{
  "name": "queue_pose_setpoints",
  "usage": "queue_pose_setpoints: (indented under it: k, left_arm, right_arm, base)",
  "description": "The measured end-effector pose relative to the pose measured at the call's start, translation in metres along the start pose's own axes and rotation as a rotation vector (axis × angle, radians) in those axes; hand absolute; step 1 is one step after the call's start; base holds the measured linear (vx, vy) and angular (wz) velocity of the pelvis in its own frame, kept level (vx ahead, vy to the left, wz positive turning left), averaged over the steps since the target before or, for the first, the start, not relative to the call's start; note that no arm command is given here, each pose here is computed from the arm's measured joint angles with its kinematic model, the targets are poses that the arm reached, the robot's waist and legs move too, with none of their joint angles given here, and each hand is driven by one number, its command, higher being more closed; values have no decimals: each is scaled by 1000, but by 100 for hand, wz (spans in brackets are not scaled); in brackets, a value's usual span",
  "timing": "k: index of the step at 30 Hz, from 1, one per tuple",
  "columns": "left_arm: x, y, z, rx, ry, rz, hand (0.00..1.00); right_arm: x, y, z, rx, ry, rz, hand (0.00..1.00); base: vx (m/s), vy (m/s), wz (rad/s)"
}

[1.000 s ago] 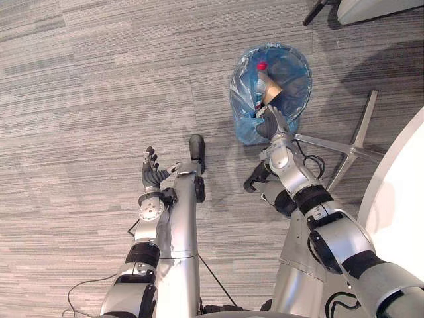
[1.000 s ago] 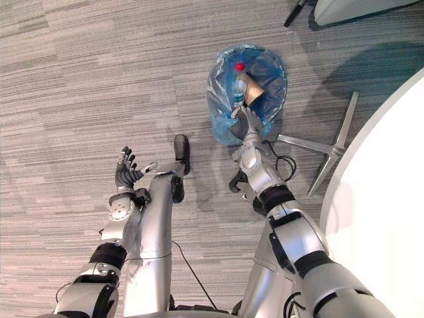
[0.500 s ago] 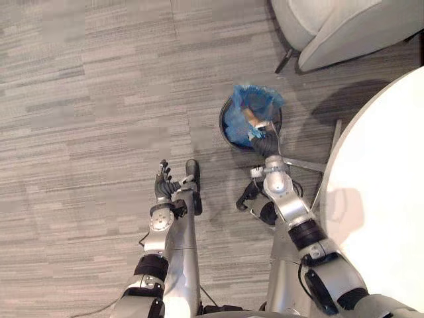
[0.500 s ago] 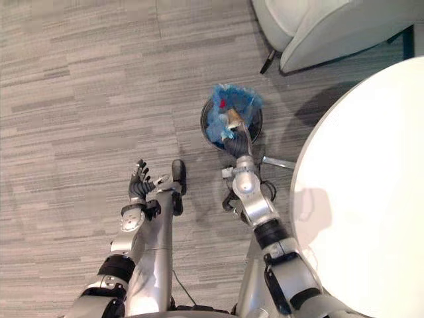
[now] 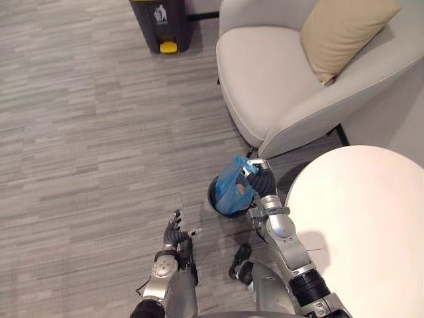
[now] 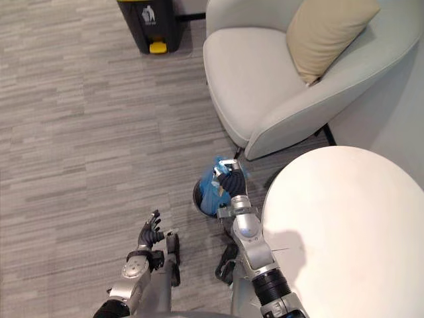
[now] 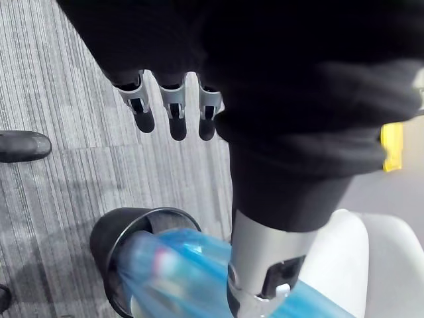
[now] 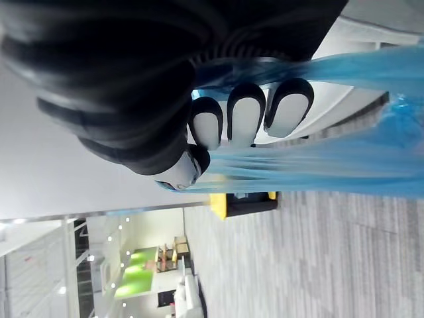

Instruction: Gather rubbish on tea table into small bin, then transfer packed bag to large trash can.

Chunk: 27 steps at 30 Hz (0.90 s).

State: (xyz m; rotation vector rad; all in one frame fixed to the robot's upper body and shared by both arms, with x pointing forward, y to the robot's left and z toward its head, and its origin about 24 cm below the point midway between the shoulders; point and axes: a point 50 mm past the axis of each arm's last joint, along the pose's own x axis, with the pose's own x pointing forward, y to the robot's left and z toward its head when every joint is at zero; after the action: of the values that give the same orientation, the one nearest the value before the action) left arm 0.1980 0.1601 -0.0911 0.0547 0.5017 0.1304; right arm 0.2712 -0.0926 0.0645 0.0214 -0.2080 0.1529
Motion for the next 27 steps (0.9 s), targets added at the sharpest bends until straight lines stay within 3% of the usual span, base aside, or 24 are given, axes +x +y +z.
queue_pose_setpoints:
  k: [11, 18, 27]
  left_arm:
    - [-22, 3, -2, 41, -55, -50, 0]
    - [-28, -7, 26, 61, -205, -96, 0]
    - [-35, -23, 70, 179, -449, -148, 0]
  right_arm:
    - [-6, 0, 19, 52, -77, 102, 100]
    - [-7, 4, 18, 88, -66, 163, 100]
    - [10, 28, 39, 140, -143, 293, 100]
  base:
    - [51, 37, -1]
    - [-12, 6, -2]
    - [15, 6, -4]
